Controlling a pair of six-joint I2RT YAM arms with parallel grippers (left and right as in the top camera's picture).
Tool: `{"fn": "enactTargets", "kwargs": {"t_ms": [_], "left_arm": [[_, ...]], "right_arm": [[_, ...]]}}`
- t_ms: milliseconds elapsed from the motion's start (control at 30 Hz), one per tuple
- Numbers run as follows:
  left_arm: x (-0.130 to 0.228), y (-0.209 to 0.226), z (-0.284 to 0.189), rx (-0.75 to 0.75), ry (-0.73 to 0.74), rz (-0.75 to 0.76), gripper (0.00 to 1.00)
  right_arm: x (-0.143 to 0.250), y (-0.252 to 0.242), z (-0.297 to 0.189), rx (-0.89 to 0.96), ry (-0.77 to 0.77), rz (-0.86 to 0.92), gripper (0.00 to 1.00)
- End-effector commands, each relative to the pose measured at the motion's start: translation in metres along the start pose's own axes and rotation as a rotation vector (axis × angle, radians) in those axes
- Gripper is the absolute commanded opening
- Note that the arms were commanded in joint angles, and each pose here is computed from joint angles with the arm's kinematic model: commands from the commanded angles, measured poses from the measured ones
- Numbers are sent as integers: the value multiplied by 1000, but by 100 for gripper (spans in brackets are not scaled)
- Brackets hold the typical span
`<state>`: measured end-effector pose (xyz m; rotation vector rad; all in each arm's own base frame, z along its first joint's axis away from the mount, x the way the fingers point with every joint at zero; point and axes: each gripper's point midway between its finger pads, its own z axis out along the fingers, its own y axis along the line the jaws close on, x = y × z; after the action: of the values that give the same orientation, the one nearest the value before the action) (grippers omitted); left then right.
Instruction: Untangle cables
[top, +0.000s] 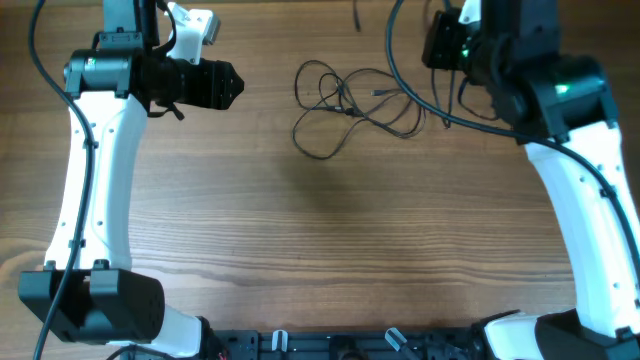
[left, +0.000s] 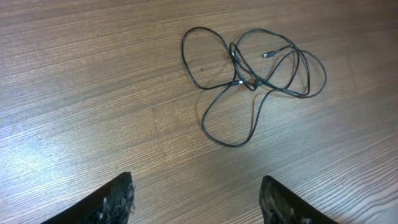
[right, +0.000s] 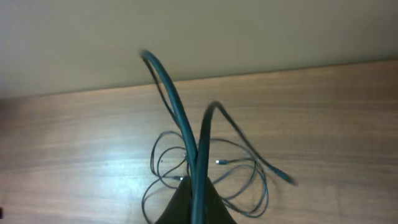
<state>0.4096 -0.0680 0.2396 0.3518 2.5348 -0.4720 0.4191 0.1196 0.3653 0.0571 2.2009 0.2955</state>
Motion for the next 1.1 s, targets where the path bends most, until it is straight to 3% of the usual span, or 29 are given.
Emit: {"fn": "enactTargets", "kwargs": {"t_ms": [0,567,733,1067], "left_arm": [[-2,0,1,9,0,19,67],[0,-1,1,10,6,46,68],[0,-1,1,10,6,46,68],[-2,-14,6,27,6,78,68]], "right_arm": [[-14,-4,-16,38,-39,-9,5],[16,-64,-44,220,130,38,4],[5,-125,-70,436,86,155,4],[-11,-221,-106,630,-4,330,4]]}}
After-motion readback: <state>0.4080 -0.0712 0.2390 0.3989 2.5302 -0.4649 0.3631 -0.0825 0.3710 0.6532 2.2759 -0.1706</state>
